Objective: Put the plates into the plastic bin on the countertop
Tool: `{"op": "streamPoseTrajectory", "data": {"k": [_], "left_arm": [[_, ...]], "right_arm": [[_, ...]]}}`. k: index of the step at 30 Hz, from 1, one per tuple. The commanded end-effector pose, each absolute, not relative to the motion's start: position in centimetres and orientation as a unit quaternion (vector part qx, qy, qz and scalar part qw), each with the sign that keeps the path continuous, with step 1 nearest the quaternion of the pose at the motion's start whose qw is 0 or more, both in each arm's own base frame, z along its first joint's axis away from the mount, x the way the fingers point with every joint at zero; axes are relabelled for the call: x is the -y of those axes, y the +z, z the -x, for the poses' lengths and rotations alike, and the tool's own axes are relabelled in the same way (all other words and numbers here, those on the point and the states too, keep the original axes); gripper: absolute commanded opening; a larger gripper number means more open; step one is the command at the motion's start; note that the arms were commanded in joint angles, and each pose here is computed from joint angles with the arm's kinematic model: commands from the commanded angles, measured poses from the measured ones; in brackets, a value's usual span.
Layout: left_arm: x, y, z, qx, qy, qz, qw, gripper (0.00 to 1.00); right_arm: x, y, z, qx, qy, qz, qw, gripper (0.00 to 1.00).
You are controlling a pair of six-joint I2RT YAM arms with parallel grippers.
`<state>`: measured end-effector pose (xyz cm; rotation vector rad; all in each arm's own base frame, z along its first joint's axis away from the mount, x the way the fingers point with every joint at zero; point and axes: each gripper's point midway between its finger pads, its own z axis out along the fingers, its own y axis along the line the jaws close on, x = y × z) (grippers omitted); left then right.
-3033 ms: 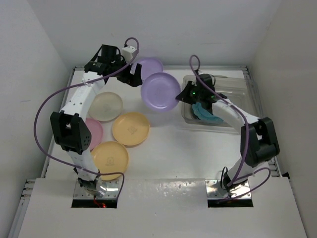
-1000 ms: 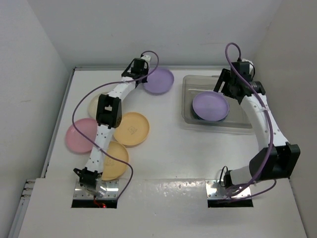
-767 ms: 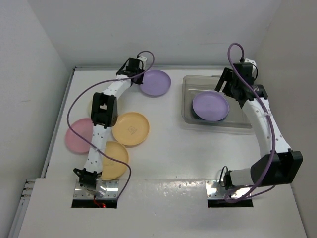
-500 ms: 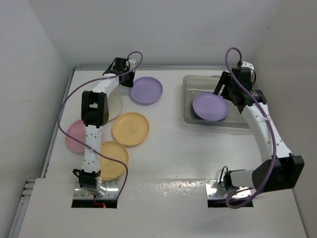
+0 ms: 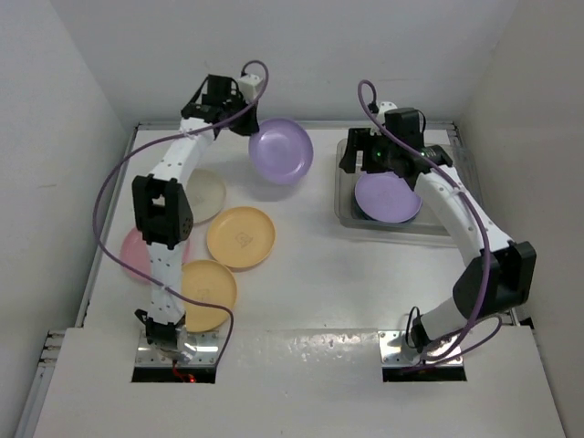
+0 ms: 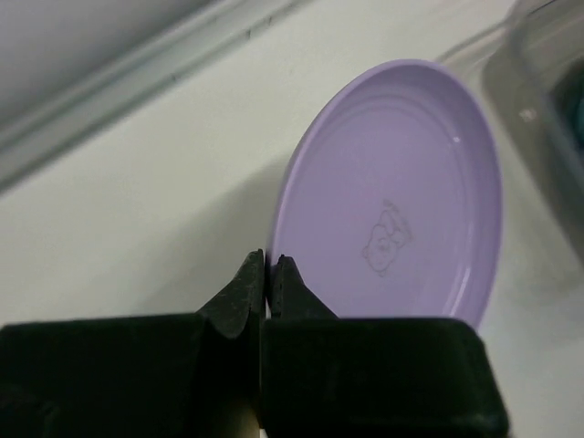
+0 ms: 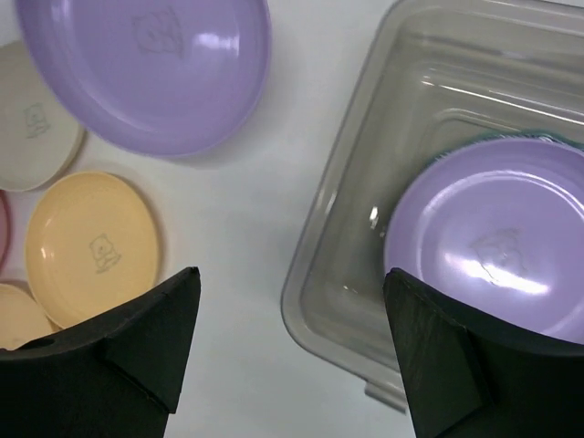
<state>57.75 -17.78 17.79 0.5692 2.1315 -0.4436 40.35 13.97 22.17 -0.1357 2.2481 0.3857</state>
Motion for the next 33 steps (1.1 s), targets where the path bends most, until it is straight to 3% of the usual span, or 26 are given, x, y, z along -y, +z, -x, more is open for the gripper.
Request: {"op": "streamPoseTrajectory", "data": {"k": [1,9,14,15,18,19,20,22,23,24,25,26,27,33], "left_arm": [[19.9,30.9,-53.6,-0.783,-0.201,-0.284,0.515,0.00],[21.9,31.3,-46.1,-0.793,-0.209,-0.344,0.458,0.00],[22.0,32.0,-44.0,-0.792,-0.209,-0.351,0.454,0.00],[22.2,32.5,-43.6,-0.787,-0.216,-0.354,0.457,0.00],[22.4,33.0,-43.2,-0.785,-0.228,-0.350,0.457,0.00],[22.4,33.0,-43.2,-0.785,-0.228,-0.350,0.457,0.00],[22.4,32.5,-43.1,-0.788,-0.228,-0.350,0.452,0.00],[21.7,32.3,-43.7,-0.797,-0.205,-0.339,0.456,0.03],[21.0,31.8,-44.1,-0.806,-0.185,-0.330,0.455,0.19],[20.4,31.3,-44.6,-0.814,-0.177,-0.319,0.453,0.43],[19.3,30.8,-45.4,-0.824,-0.165,-0.302,0.451,0.74],[18.5,30.8,-45.7,-0.828,-0.160,-0.291,0.452,0.92],[17.8,30.8,-46.0,-0.834,-0.153,-0.277,0.452,1.00],[10.0,29.6,-48.9,-0.867,-0.053,-0.179,0.462,1.00]], "right_arm": [[-17.5,25.9,-42.8,-0.854,0.224,0.085,0.462,0.80],[-22.9,25.6,-44.1,-0.840,0.306,0.119,0.431,0.80],[-24.4,22.1,-42.1,-0.847,0.333,0.114,0.399,0.66],[-24.7,21.8,-42.0,-0.847,0.333,0.114,0.398,0.61],[-24.9,20.0,-41.6,-0.857,0.332,0.097,0.383,0.26],[-24.6,19.8,-41.7,-0.860,0.330,0.082,0.381,0.08],[-24.4,19.4,-41.7,-0.864,0.321,0.075,0.382,0.00],[-23.2,19.5,-42.2,-0.870,0.293,0.051,0.394,0.00],[-22.5,20.5,-42.2,-0.866,0.288,0.045,0.407,0.00],[-21.6,20.4,-42.2,-0.871,0.280,0.031,0.403,0.00],[-20.3,20.8,-42.2,-0.873,0.283,-0.004,0.396,0.00],[-18.6,21.8,-42.5,-0.868,0.287,-0.026,0.405,0.00],[-17.9,22.0,-42.4,-0.867,0.296,-0.047,0.398,0.00],[-7.6,21.1,-40.0,-0.889,0.233,-0.174,0.354,0.00]]}}
